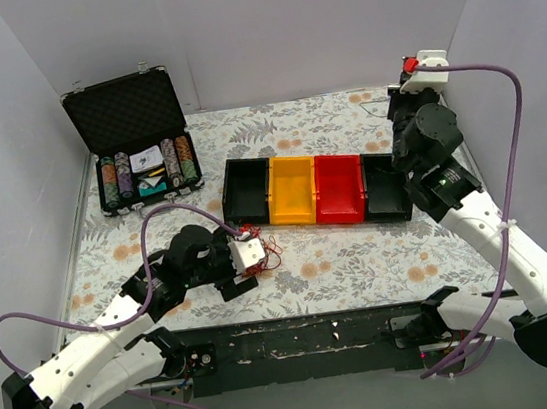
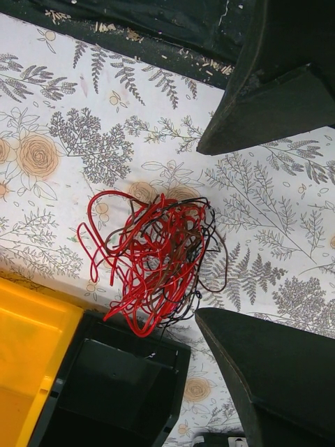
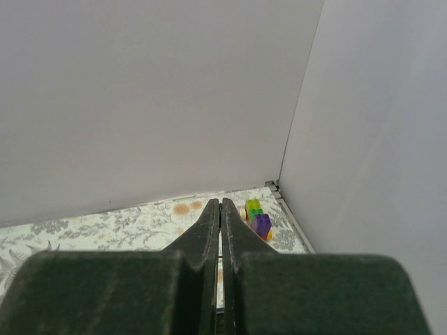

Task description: Untangle the cables

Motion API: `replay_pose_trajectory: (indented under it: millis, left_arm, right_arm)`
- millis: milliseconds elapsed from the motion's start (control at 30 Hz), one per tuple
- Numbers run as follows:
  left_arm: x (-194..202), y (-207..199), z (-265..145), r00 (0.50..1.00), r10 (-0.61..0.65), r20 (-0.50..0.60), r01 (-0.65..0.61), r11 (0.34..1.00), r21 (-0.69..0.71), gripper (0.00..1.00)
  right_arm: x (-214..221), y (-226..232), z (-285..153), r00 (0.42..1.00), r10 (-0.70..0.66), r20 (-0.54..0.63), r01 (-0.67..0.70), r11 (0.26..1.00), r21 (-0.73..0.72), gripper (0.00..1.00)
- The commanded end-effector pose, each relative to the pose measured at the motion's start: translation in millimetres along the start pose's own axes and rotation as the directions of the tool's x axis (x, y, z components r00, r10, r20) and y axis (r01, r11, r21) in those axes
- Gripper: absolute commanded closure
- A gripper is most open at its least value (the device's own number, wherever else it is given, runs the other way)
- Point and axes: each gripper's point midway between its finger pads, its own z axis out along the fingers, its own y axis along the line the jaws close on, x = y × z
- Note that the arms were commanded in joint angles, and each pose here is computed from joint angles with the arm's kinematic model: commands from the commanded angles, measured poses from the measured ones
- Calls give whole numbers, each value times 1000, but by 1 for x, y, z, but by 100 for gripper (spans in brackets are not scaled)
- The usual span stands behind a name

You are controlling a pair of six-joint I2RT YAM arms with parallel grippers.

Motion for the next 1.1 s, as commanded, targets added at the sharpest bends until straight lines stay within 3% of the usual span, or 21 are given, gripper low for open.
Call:
replay_pose_trajectory:
  millis: [0, 700, 1067]
  left_arm:
    - [-6, 4, -6, 1000, 7, 22, -7, 1000, -20, 8]
    - [-9, 6, -10, 999, -2, 37, 3, 1000, -26, 8]
    - [-10, 7, -11, 999, -9, 45, 10, 1000, -30, 8]
  right_arm:
    - [6, -6, -2, 997, 71, 15, -71, 997, 29, 99]
    - [169, -2, -28, 958, 67, -279, -57, 997, 44, 99]
    - [251, -4, -32, 852, 43, -522, 14, 994, 104, 99]
